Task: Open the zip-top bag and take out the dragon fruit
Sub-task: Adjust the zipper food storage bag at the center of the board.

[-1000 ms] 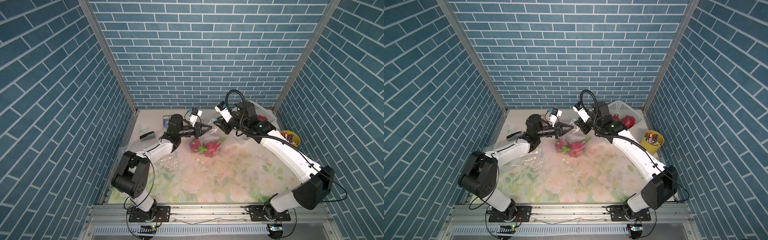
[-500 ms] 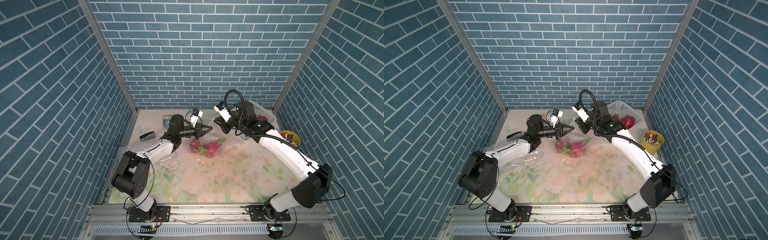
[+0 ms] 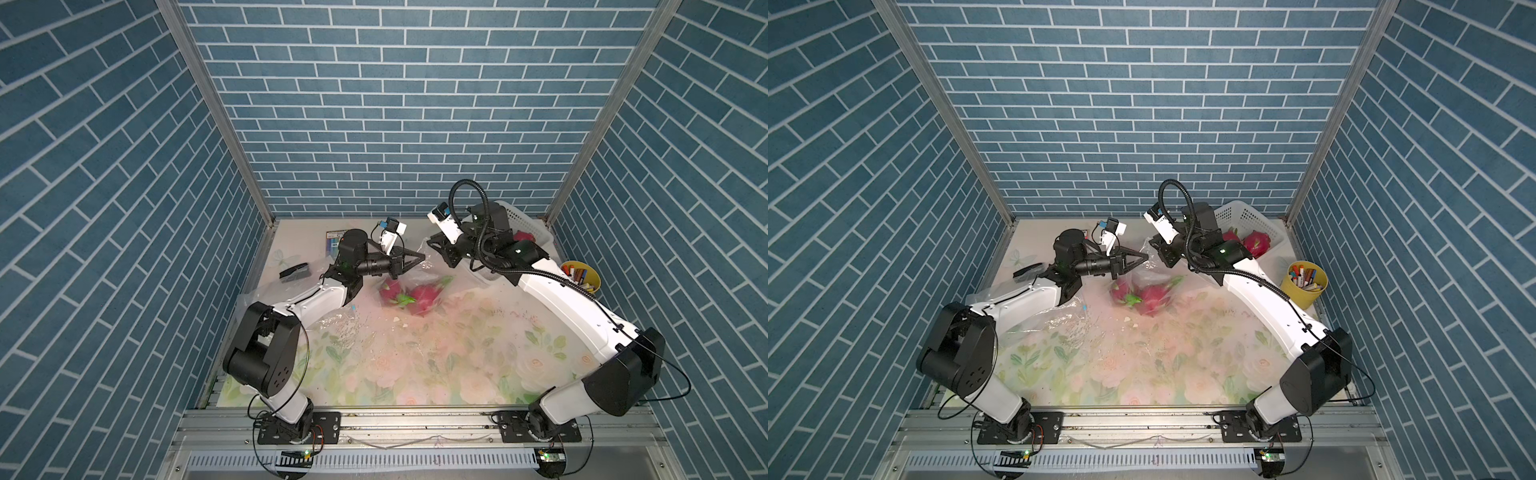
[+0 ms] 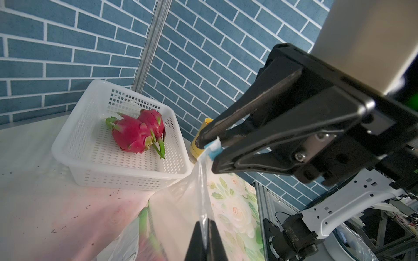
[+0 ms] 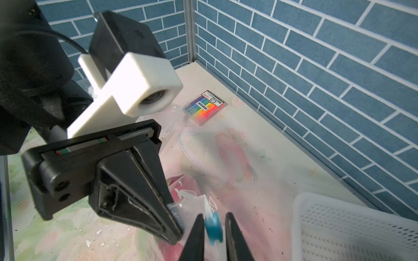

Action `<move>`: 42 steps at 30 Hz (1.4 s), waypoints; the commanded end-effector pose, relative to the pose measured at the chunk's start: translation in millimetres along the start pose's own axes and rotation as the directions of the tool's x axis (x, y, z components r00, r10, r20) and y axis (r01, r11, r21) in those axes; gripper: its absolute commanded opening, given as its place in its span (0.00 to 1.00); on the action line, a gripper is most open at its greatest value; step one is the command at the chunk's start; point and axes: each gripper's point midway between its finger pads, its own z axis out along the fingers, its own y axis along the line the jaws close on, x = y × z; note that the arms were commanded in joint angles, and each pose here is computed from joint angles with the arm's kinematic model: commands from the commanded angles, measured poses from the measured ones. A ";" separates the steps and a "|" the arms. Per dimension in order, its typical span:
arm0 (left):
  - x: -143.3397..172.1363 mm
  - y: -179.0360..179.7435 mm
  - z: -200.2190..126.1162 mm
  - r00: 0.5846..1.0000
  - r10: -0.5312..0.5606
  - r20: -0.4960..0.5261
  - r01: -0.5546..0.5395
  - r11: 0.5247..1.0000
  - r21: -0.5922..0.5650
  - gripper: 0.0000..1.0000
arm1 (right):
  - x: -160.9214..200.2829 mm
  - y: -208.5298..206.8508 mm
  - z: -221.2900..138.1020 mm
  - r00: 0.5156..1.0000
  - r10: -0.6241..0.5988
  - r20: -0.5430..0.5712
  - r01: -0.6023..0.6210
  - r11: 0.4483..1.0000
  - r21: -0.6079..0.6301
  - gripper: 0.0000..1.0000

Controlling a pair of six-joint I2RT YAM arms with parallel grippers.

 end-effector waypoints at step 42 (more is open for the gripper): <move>-72.2 -37.8 -21.2 0.981 0.123 0.152 -0.133 0.989 0.061 0.57 | -6.3 18.7 -17.9 0.999 -0.041 -0.001 0.040 0.994 -0.106 0.08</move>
